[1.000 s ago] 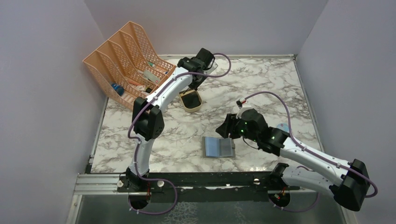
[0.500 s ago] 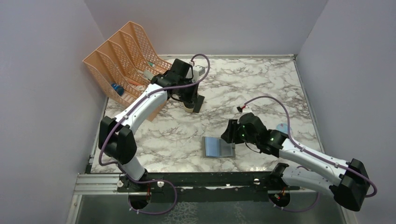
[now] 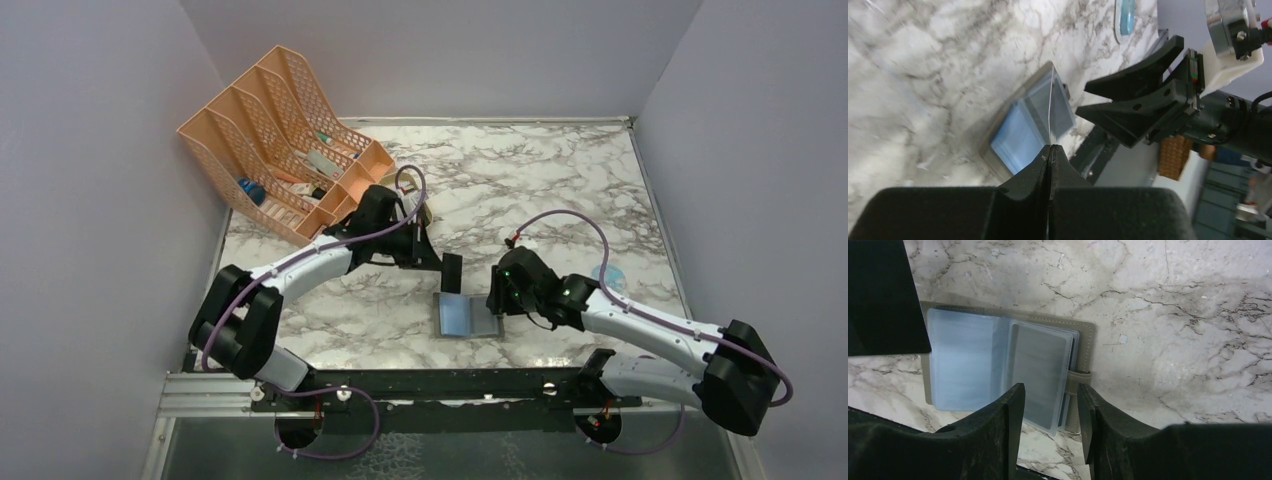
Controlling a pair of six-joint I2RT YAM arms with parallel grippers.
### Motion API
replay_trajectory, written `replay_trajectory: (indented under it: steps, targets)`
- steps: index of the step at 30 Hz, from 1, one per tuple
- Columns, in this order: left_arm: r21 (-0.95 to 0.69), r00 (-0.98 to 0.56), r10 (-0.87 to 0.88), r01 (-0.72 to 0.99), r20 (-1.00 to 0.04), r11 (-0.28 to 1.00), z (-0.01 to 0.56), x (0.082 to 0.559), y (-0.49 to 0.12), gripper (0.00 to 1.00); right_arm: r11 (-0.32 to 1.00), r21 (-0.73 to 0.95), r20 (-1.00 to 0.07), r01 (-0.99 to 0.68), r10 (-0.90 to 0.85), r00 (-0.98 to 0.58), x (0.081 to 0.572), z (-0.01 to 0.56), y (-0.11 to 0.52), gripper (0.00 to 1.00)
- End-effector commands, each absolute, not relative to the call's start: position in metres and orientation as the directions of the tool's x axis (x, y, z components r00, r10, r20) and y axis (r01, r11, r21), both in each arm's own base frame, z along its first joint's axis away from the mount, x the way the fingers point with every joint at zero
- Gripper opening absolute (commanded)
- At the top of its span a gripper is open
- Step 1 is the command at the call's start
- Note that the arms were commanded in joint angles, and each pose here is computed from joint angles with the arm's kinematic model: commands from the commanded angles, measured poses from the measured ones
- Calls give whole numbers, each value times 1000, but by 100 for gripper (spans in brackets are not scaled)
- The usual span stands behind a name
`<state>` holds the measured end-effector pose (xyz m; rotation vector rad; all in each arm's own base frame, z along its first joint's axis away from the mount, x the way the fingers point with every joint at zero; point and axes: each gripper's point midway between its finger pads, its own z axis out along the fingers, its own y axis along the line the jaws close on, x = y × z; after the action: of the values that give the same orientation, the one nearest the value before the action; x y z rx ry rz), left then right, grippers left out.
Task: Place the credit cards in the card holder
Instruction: Insert the credit card into the card holder.
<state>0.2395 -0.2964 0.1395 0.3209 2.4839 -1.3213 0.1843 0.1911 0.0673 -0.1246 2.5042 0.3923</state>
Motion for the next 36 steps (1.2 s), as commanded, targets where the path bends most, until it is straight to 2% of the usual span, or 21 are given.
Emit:
replay_trajectory:
  steps: [1, 7, 16, 25, 36]
  targets:
    - [-872, -952, -22, 269, -304, 410, 157, 220, -318, 0, 964, 221, -556, -148, 0, -831, 184, 52, 187, 42]
    - [-899, -981, -6, 173, -192, 403, 124, 197, -325, 0, 962, 232, -519, -147, -6, -855, 179, 43, 191, 36]
    - [-886, -984, 93, 178, -153, 428, 96, 174, -335, 0, 962, 237, -472, -136, -8, -881, 166, 27, 187, 27]
    - [-833, -981, 150, 183, -122, 522, 57, 161, -322, 0, 965, 236, -464, -113, 9, -886, 164, 25, 184, 24]
    - [-815, -980, 162, 184, -112, 550, 46, 158, -317, 0, 967, 232, -460, -108, 11, -888, 164, 23, 184, 24]
